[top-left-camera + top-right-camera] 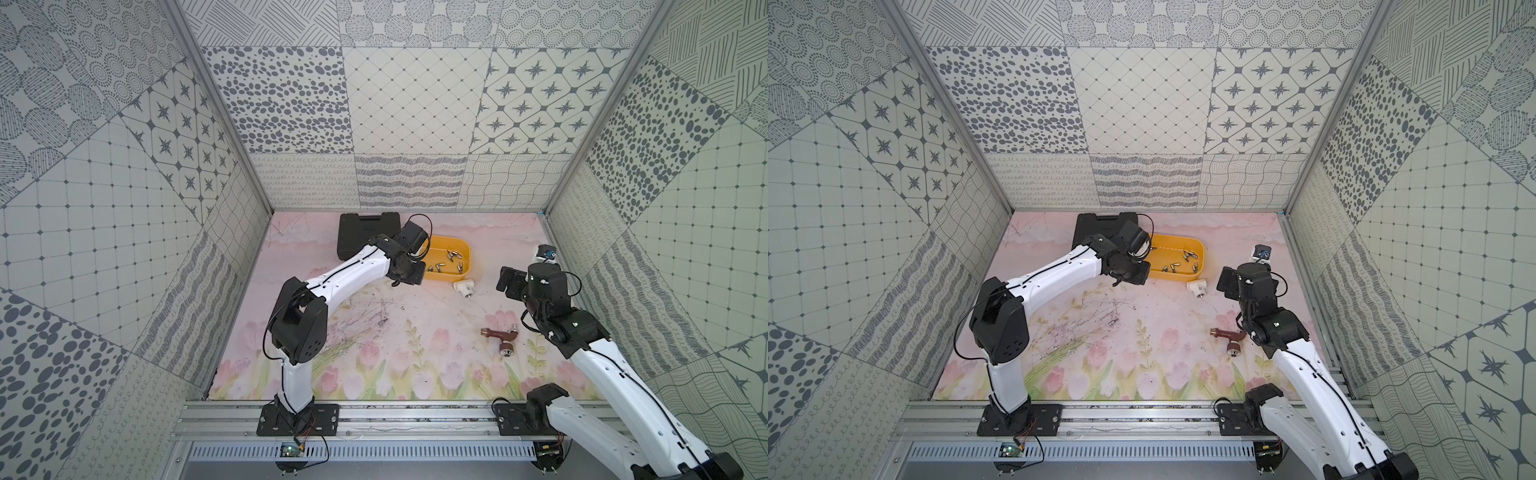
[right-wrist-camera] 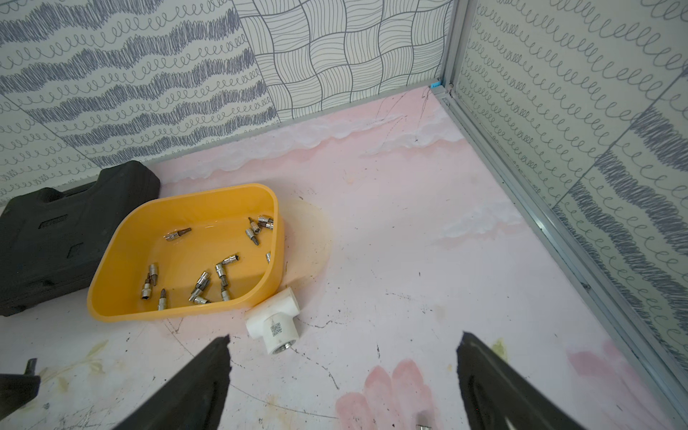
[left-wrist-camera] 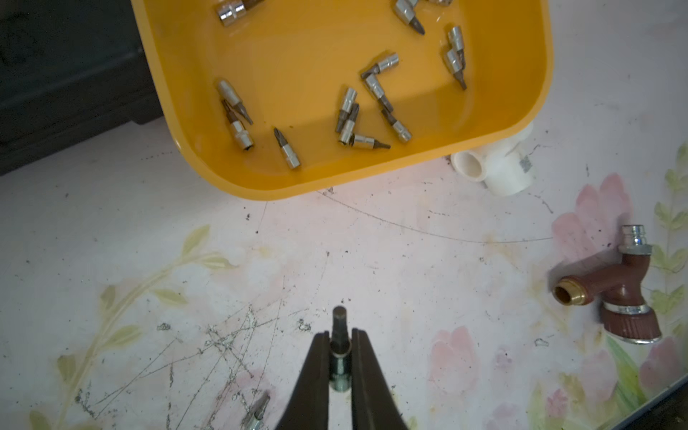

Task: Put the bit on the desktop into the storage box
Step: Pick up the screwdriver bit from the center of the board, then place the screwdriver bit in the storage box.

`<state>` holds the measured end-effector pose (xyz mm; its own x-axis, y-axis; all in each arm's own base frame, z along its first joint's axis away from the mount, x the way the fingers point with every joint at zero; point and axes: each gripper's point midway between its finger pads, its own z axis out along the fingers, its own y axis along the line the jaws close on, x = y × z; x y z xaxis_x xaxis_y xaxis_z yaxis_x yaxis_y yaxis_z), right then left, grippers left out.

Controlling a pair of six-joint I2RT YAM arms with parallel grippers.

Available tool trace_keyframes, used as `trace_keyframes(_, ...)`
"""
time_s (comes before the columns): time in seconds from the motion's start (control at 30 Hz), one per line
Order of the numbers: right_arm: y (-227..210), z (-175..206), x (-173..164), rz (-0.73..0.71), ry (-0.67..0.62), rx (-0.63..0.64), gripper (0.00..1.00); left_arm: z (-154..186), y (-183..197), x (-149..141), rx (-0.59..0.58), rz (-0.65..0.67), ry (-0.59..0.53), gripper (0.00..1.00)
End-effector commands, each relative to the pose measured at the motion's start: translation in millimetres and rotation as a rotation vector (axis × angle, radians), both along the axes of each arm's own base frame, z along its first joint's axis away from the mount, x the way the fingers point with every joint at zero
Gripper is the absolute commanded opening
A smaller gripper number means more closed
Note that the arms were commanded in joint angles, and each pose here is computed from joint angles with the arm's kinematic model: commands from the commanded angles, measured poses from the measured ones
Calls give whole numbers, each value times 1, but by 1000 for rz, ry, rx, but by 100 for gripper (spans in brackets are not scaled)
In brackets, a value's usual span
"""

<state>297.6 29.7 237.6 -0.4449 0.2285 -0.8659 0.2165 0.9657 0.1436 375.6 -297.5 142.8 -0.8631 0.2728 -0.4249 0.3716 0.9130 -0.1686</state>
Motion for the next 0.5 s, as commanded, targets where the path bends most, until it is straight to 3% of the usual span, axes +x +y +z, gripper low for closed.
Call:
trace_keyframes(0.0, 2, 8, 1, 5, -36, 26, 97, 8, -7, 15, -2, -35, -4, 10)
trace_keyframes(0.47, 3, 4, 4, 12, -17, 10, 97, -5, -33, 73, -5, -45, -42, 11)
